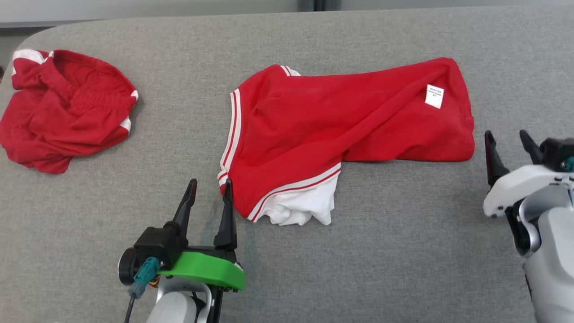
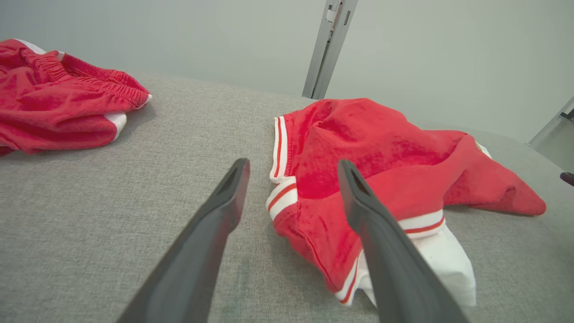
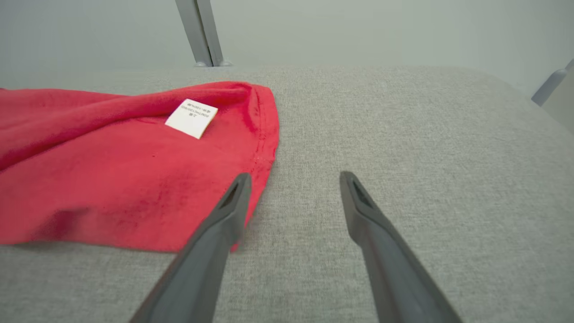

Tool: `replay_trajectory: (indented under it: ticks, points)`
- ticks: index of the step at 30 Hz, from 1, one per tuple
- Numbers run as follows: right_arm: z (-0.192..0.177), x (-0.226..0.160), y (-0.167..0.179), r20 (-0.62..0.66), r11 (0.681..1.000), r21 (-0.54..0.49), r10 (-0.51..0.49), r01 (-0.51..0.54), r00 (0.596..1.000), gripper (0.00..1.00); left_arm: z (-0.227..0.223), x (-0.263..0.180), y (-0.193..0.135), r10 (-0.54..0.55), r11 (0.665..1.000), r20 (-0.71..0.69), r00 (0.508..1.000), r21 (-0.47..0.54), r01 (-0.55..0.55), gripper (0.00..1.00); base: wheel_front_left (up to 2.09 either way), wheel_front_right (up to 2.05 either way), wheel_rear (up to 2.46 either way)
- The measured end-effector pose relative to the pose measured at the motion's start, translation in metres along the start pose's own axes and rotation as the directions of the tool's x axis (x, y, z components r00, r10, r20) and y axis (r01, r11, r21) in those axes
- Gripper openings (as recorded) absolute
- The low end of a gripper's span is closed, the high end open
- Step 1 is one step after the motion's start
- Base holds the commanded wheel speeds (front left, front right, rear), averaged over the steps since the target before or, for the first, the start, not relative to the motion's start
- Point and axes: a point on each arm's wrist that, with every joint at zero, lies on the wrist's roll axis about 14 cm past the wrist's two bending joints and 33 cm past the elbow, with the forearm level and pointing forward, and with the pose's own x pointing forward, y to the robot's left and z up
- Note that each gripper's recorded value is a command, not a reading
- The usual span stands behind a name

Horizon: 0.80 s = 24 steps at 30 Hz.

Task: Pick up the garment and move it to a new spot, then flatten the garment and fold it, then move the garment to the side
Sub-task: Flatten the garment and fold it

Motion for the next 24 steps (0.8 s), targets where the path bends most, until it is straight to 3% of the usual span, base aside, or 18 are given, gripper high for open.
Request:
replay_trajectory:
  ticks: [7, 15, 16, 17, 18, 19, 20, 24]
  points:
    - [-0.004, 0.04, 0.002, -0.137, 0.992, -0.121, 0.016, -0.032, 0.99, 1.0, -0.001, 0.0, 0.009, 0.021, 1.0, -0.005, 1.0, 0.008, -0.021, 1.0, 0.0, 0.0, 0.0]
    - [-0.035, 0.062, 0.028, -0.275, 0.987, -0.121, 0.069, -0.106, 0.959, 0.99, -0.003, -0.006, 0.031, 0.092, 0.996, -0.016, 0.996, 0.015, -0.092, 1.0, 0.0, 0.0, 0.0]
    - [-0.036, 0.065, 0.031, -0.277, 0.986, -0.119, 0.076, -0.113, 0.958, 0.8, -0.004, -0.007, 0.033, 0.098, 0.995, -0.017, 0.995, 0.016, -0.097, 1.0, 0.0, 0.0, 0.0]
    - [-0.036, 0.066, 0.032, -0.277, 0.986, -0.119, 0.08, -0.117, 0.958, 0.44, -0.004, -0.008, 0.034, 0.102, 0.995, -0.017, 0.995, 0.016, -0.101, 1.0, 0.0, 0.0, 0.0]
    - [-0.037, 0.067, 0.034, -0.279, 0.985, -0.119, 0.084, -0.121, 0.957, 0.37, -0.004, -0.008, 0.035, 0.105, 0.994, -0.018, 0.994, 0.017, -0.105, 1.0, 0.0, 0.0, 0.0]
    - [-0.037, 0.068, 0.036, -0.278, 0.985, -0.116, 0.089, -0.125, 0.957, 0.23, -0.004, -0.008, 0.035, 0.108, 0.994, -0.018, 0.994, 0.017, -0.108, 1.0, 0.0, 0.0, 0.0]
    - [-0.036, 0.068, 0.037, -0.274, 0.985, -0.116, 0.093, -0.129, 0.957, 0.0, -0.004, -0.008, 0.035, 0.107, 0.994, -0.018, 0.994, 0.017, -0.107, 1.0, 0.0, 0.0, 0.0]
    - [-0.029, 0.065, 0.039, -0.237, 0.984, -0.117, 0.104, -0.134, 0.966, 0.0, -0.005, -0.007, 0.029, 0.091, 0.996, -0.019, 0.996, 0.015, -0.091, 1.0, 0.0, 0.0, 0.0]
